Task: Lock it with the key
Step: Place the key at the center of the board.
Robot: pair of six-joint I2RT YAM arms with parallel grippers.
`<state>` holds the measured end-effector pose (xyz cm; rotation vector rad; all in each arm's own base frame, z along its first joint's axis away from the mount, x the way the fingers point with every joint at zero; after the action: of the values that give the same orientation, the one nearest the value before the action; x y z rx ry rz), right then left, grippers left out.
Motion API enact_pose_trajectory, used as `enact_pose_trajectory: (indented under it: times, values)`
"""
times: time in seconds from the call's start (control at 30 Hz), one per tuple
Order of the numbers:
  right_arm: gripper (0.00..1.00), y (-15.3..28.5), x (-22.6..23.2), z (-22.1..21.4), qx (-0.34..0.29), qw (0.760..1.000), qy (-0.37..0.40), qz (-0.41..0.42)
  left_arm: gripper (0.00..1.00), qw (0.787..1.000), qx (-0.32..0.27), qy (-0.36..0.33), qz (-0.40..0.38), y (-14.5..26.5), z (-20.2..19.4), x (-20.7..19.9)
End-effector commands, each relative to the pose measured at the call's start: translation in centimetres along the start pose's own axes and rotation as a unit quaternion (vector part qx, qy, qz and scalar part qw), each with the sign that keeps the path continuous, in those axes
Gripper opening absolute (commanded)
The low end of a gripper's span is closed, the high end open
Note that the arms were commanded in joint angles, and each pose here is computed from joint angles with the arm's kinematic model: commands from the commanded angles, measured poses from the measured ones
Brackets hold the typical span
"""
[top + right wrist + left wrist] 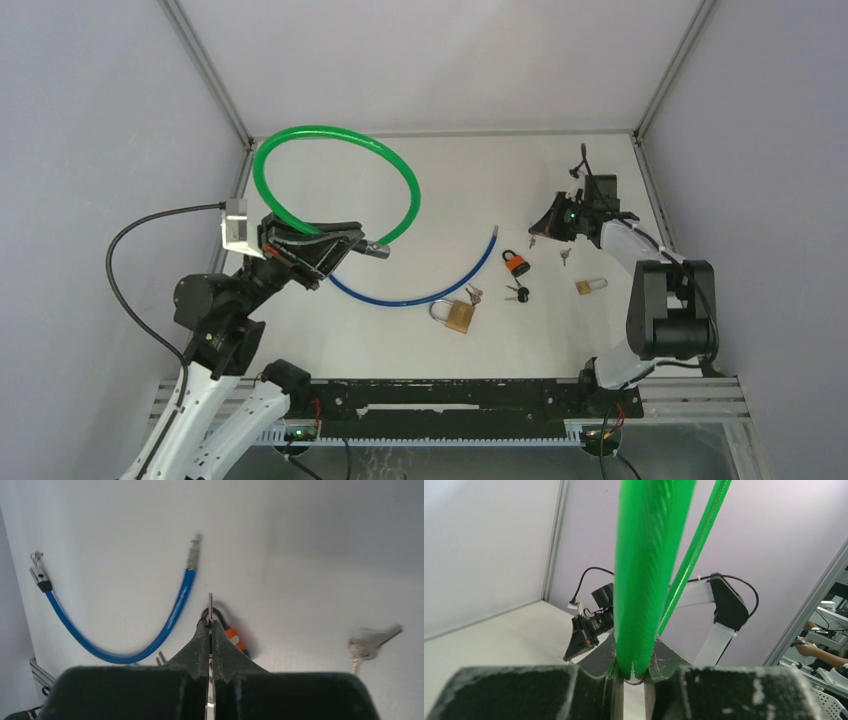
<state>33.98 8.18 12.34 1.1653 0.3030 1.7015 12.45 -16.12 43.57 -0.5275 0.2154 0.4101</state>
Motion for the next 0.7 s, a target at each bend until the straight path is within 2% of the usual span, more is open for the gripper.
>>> enact_pose_trajectory:
  times: [0.0,0.3,0.4,0.43,0.5,0.53,0.57,0.63,0.67]
  values:
    - [0.0,-0.7,-2.8,2.0,-0.008,0.998,-0.055,0.023,0.0,1.0,-0.02,0.014,0.011,0.2,-0.1,0.5]
    - [0.02,-4.3,-7.9,2.3,0.045,0.994,-0.099,-0.015,0.0,1.0,-0.02,0.012,0.01,0.1,-0.1,0.5]
    - [0.29,-4.1,-8.0,2.7,0.054,0.995,-0.081,-0.033,0.0,1.0,-0.018,0.014,0.012,0.0,-0.2,0.7]
    - [0.41,-3.8,-7.8,3.2,0.05,0.996,-0.067,-0.039,0.0,1.0,-0.018,0.014,0.013,0.0,-0.2,0.7]
    - [0.71,-2.3,-5.9,4.8,0.026,0.999,-0.024,-0.041,0.0,1.0,-0.016,0.016,0.015,-0.1,-0.4,0.9]
    - [0.81,-1.3,-4.7,5.6,0.011,0.999,0.002,-0.042,0.0,1.0,-0.015,0.017,0.016,-0.1,-0.4,1.0]
    - [0.89,-0.2,-3.1,6.3,-0.009,0.999,0.033,-0.04,0.0,1.0,-0.016,0.017,0.015,-0.2,-0.4,1.0]
    - [0.95,2.3,1.2,7.1,-0.052,0.992,0.112,-0.015,0.0,1.0,-0.016,0.018,0.015,-0.2,-0.4,1.0]
    - [0.98,3.2,4.9,6.5,-0.069,0.982,0.172,0.028,0.0,1.0,-0.017,0.019,0.015,-0.2,-0.4,1.0]
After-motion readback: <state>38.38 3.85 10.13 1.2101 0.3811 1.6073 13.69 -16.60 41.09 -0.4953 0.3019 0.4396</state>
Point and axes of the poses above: each gripper's point midway between its finger pads, its own y axis back along the fingers, its own x axis along the line the jaws close on, z = x × y, the point moved 4 cm from there along y, back along the fingers
